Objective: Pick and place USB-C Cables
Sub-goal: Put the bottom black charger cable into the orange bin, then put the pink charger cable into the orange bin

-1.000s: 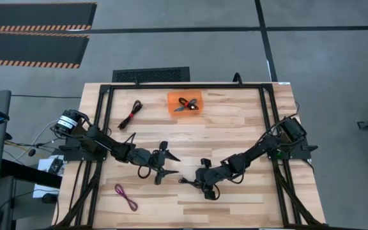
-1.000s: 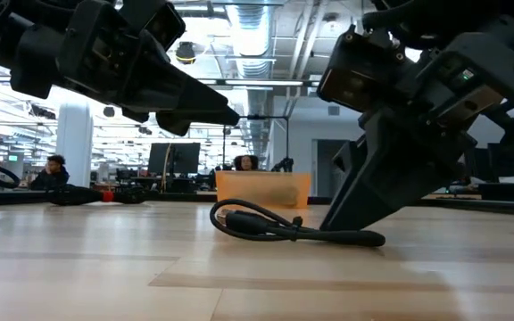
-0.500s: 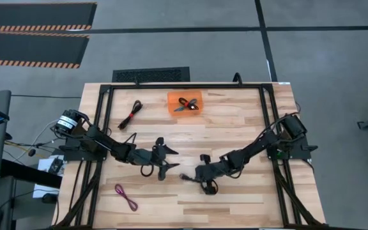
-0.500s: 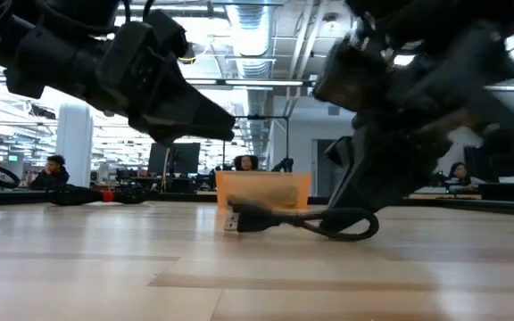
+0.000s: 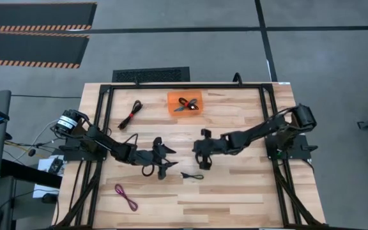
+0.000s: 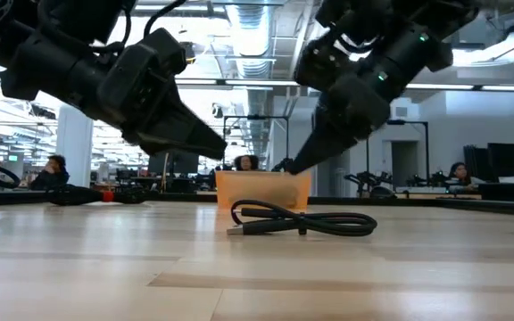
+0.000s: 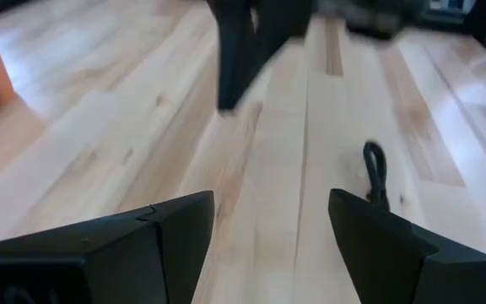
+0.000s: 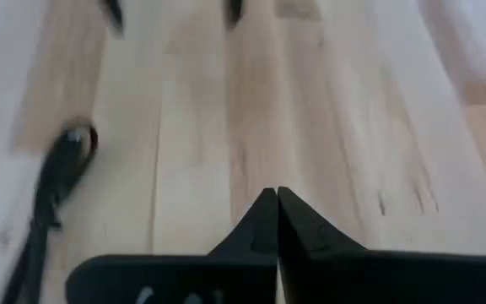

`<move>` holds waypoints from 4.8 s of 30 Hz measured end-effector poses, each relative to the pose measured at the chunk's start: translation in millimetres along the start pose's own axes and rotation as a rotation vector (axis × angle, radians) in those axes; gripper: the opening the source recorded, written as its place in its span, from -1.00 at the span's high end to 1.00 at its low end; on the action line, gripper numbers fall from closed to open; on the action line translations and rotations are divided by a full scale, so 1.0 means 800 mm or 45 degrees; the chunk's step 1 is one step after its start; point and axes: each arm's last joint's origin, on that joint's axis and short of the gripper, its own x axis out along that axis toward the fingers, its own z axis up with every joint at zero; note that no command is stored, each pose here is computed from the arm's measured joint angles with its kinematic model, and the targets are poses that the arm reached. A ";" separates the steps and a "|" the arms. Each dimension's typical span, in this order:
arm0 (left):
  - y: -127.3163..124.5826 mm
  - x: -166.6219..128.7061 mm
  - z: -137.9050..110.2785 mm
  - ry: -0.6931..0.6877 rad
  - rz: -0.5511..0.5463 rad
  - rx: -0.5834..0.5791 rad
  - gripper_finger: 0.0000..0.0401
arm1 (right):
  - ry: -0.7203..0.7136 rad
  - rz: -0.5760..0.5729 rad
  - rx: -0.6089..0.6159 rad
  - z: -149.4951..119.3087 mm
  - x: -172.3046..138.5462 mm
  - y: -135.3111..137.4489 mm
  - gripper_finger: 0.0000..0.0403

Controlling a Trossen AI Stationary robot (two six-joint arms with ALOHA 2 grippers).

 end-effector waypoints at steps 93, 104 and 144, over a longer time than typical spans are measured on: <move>0.012 0.000 -0.014 0.121 0.161 -0.146 -0.12 | 0.037 -0.432 0.068 0.067 0.025 -0.265 0.47; 0.009 -0.001 -0.020 0.207 0.069 -0.220 -0.12 | -0.019 -0.418 0.064 0.072 0.001 -0.235 0.26; -0.134 -0.180 -0.004 1.238 -0.291 0.098 0.38 | -0.611 0.044 0.080 0.019 -0.002 -0.053 0.41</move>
